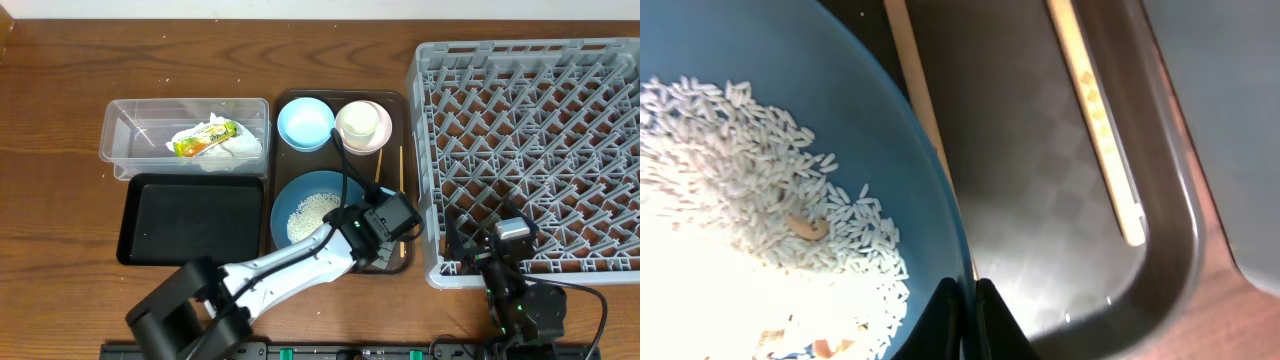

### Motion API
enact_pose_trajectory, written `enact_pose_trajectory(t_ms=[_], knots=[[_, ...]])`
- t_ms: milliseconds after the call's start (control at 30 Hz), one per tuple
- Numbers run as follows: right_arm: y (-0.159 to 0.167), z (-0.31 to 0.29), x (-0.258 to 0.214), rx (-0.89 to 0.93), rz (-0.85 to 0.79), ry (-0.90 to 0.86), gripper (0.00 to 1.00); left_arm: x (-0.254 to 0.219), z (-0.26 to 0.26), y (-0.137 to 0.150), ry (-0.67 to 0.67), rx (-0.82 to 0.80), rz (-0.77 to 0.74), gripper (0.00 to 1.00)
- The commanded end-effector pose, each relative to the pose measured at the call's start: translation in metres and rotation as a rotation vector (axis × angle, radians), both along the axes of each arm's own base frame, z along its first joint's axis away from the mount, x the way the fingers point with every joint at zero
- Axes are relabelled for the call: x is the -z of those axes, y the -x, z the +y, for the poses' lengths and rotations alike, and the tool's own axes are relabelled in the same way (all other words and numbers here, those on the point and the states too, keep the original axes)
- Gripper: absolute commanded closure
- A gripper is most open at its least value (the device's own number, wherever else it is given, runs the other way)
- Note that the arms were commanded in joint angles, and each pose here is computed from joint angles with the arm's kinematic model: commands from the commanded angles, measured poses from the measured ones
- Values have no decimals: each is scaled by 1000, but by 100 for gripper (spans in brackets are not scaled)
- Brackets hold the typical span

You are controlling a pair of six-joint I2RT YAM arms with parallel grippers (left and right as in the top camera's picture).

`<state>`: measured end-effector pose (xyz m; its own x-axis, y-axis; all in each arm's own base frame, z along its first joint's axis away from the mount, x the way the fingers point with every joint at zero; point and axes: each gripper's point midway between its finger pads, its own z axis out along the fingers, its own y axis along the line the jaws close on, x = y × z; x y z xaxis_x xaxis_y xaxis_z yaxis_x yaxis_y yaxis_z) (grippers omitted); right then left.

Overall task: Sort waste into correct bins and load items into the dishwasher rack
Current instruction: 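Move the left gripper to the rim of the dark-blue rice plate, then grip the plate rim with the left gripper and lift it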

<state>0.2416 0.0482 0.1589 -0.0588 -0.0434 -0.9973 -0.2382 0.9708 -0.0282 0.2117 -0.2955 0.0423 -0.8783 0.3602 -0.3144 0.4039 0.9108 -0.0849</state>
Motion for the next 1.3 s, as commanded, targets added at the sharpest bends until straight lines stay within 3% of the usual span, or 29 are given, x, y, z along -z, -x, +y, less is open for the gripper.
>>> enact_pose_trajectory(t_ms=[0, 333, 600, 933, 1267], knots=[[0, 1, 1, -3, 3, 2, 1, -32, -15, 2, 73, 37, -35, 94], [0, 1, 1, -3, 3, 2, 1, -57, -21, 20, 105, 93, -70, 94], [0, 1, 1, -2, 3, 2, 1, -76, 8, 3, -56, 51, -171, 94], [0, 1, 1, -3, 3, 2, 1, -131, 10, -2, 2, 29, -244, 94], [0, 1, 1, -3, 3, 2, 1, -155, 75, -22, -201, -77, -394, 94]])
